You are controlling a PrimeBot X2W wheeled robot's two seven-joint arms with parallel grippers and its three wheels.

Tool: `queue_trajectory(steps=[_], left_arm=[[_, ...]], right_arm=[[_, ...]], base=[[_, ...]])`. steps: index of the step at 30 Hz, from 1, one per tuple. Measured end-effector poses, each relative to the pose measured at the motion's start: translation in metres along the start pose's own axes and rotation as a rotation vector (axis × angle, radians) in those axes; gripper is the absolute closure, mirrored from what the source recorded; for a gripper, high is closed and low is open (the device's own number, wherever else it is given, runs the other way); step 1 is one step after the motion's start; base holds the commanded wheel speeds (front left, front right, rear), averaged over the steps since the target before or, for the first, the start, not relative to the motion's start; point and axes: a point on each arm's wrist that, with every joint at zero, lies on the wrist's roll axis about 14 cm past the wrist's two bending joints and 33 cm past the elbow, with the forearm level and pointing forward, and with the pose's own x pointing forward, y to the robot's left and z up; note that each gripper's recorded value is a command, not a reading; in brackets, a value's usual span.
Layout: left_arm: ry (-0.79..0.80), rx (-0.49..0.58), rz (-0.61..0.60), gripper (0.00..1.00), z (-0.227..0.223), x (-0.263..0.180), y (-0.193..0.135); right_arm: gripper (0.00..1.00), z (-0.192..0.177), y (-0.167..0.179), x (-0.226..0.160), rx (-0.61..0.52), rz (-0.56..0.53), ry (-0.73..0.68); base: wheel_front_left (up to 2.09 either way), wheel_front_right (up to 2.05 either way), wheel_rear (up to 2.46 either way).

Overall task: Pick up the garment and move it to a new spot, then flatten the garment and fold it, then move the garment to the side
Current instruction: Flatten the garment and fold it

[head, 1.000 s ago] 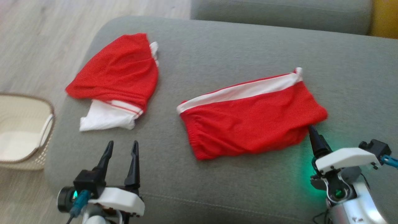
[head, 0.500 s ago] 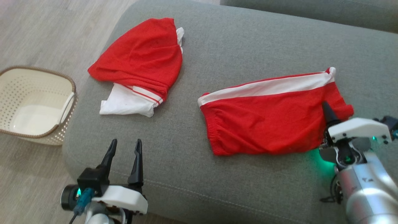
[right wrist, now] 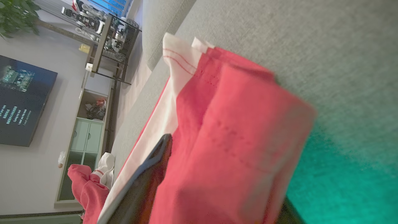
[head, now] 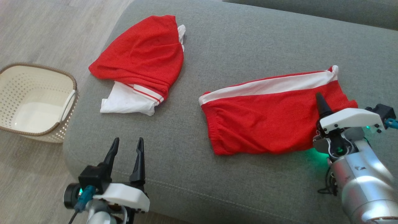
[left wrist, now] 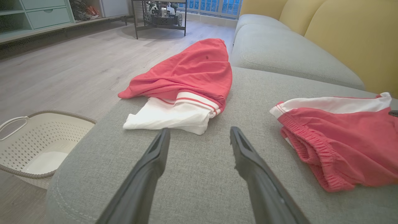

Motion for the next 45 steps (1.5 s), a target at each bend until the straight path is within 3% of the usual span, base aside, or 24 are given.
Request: queue_trajectory(steps=[12,17,22,25,28,33,45], left_arm=[[-0.025,-0.008,-0.051,0.00,0.006,0.004,-0.014],[-0.040,-0.010,-0.078,0.00,0.010,0.007,-0.023],[-0.047,-0.013,-0.117,0.00,0.012,0.011,-0.035],[-0.055,-0.003,-0.136,0.00,0.014,0.011,-0.040],[-0.057,-0.004,-0.148,0.00,0.014,0.011,-0.044],[-0.066,-0.007,-0.155,0.00,0.016,0.010,-0.046],[-0.088,-0.016,-0.150,0.00,0.021,0.000,-0.043]], right_arm=[[1.00,0.029,-0.007,-0.024,0.037,-0.015,-0.201],[1.00,0.052,-0.037,-0.047,0.080,-0.076,-0.302],[1.00,0.104,-0.087,-0.084,0.067,-0.173,-0.473],[1.00,0.106,-0.129,-0.113,0.040,-0.279,-0.516],[1.00,0.096,-0.142,-0.125,0.019,-0.324,-0.512],[1.00,0.104,-0.119,-0.119,-0.040,-0.278,-0.514],[1.00,0.111,-0.031,-0.105,-0.366,-0.045,-0.499]], base=[[0.00,0.00,0.00],[0.00,0.00,0.00],[0.00,0.00,0.00],[0.00,0.00,0.00],[0.00,0.00,0.00],[0.00,0.00,0.00],[0.00,0.00,0.00]])
